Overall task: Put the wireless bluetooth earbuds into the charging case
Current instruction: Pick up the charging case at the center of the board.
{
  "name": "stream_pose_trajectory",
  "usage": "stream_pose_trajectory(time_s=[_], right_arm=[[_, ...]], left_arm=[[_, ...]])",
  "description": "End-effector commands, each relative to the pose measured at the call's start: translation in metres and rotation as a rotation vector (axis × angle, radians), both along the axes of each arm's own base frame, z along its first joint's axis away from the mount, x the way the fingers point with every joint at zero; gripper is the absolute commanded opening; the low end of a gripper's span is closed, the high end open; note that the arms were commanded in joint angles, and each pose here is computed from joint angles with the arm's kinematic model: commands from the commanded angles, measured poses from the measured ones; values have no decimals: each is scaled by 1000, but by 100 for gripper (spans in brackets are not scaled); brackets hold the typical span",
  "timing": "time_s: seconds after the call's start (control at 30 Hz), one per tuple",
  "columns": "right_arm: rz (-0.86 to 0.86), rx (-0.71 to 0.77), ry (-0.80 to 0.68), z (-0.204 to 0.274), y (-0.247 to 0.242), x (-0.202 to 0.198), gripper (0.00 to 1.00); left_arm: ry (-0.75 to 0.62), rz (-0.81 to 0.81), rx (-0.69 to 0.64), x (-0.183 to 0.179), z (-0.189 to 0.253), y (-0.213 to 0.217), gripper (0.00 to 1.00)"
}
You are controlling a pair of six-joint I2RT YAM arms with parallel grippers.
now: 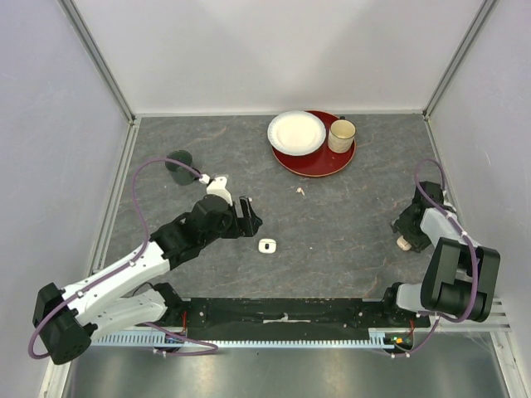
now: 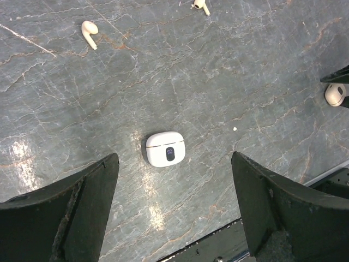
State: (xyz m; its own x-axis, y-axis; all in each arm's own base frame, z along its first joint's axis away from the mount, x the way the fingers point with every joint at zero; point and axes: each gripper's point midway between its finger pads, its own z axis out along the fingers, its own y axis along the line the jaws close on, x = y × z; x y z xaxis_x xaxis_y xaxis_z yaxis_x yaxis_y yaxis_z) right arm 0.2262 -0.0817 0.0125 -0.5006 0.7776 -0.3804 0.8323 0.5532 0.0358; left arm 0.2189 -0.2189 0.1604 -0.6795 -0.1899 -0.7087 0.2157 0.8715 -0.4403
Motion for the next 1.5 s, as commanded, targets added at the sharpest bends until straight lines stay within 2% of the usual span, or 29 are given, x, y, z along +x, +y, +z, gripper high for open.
stream_pose_trajectory(time_s=[0.0,0.13,0.23,0.57,0.77,0.93,1.03,1.23,1.3,1.47], right_arm=[[111,102,-66,-13,22,12,71],[192,113,-94,-18,35,21,66],[274,129,-62,-27,52,23,61],[544,59,43,-36,100,35,65],[555,3,84,-40,99,36,70],[456,-33,93,-35,94,37,71],[434,-33,87,-35,94,33,66],[519,-18,106,-41,96,23,62],[533,11,107,-42,102,22,58],[539,33,80,-38,107,24,37]], left_arm=[[-28,25,-58,3,10,-2,90],[-18,29,-64,-1,6,1,90],[-16,37,-85,-6,4,5,90],[-74,78,-178,-24,10,30,90],[-107,76,-182,-34,12,44,90],[-145,68,-158,-35,13,50,90],[-158,50,-139,-35,14,51,91],[-174,4,-143,-35,23,43,93],[-182,-7,-140,-35,25,41,93],[-168,-28,-121,-35,20,37,97]])
